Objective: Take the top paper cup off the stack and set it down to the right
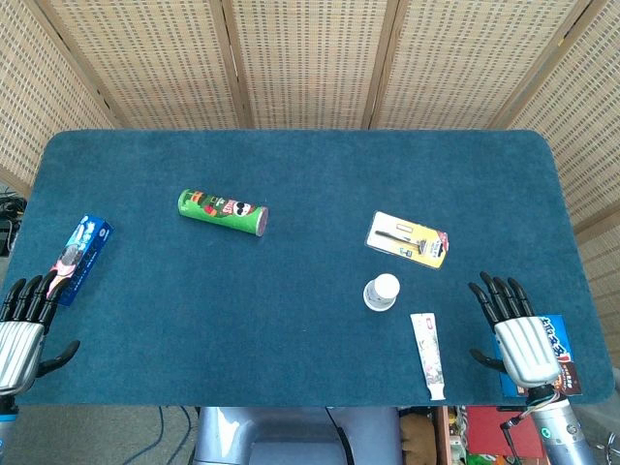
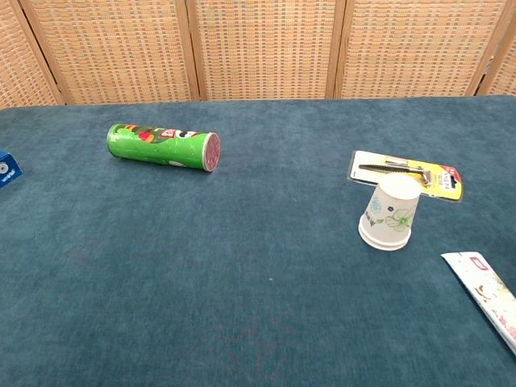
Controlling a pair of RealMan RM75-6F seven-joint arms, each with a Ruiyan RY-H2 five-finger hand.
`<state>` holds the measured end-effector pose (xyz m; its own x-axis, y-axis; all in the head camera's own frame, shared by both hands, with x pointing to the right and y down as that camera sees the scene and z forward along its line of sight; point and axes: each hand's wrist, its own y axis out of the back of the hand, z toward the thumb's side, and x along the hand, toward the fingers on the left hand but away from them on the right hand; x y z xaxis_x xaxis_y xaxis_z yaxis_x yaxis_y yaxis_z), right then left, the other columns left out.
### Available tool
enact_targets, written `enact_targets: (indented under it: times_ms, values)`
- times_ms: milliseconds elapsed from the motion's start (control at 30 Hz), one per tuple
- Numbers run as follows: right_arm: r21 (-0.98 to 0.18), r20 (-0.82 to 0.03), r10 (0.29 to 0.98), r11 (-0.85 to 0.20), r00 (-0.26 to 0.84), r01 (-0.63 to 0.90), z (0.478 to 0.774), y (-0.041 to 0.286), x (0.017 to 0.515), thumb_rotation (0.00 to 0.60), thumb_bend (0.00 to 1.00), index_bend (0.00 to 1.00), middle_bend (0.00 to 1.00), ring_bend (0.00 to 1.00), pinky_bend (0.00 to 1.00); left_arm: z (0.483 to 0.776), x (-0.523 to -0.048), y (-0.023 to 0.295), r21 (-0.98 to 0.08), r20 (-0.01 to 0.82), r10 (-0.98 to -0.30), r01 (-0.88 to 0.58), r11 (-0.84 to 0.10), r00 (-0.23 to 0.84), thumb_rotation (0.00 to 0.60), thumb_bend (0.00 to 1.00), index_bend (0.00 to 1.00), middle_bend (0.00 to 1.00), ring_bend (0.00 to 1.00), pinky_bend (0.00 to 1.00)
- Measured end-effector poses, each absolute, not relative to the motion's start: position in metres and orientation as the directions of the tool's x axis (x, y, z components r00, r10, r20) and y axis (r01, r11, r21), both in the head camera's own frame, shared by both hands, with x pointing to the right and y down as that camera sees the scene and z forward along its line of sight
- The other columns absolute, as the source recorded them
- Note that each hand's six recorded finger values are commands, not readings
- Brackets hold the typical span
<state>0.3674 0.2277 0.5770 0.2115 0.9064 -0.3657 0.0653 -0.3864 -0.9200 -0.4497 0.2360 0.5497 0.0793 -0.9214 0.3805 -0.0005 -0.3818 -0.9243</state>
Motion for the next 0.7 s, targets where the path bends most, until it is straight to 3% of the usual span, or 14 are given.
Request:
enact_targets:
  times_ms: [700]
  values:
    - [-0.916, -0.371, 0.904, -0.394, 0.212, 0.074, 0.5783, 0.2257, 0.3651, 0.6, 0.29, 0.03, 0.0, 0.0, 0.0, 0.5515, -0.4519, 0.2351, -0.921, 0.387, -0.919, -0.006, -0.389, 0.08, 0.6, 0.25, 0.0, 0.0, 0.0, 0.0]
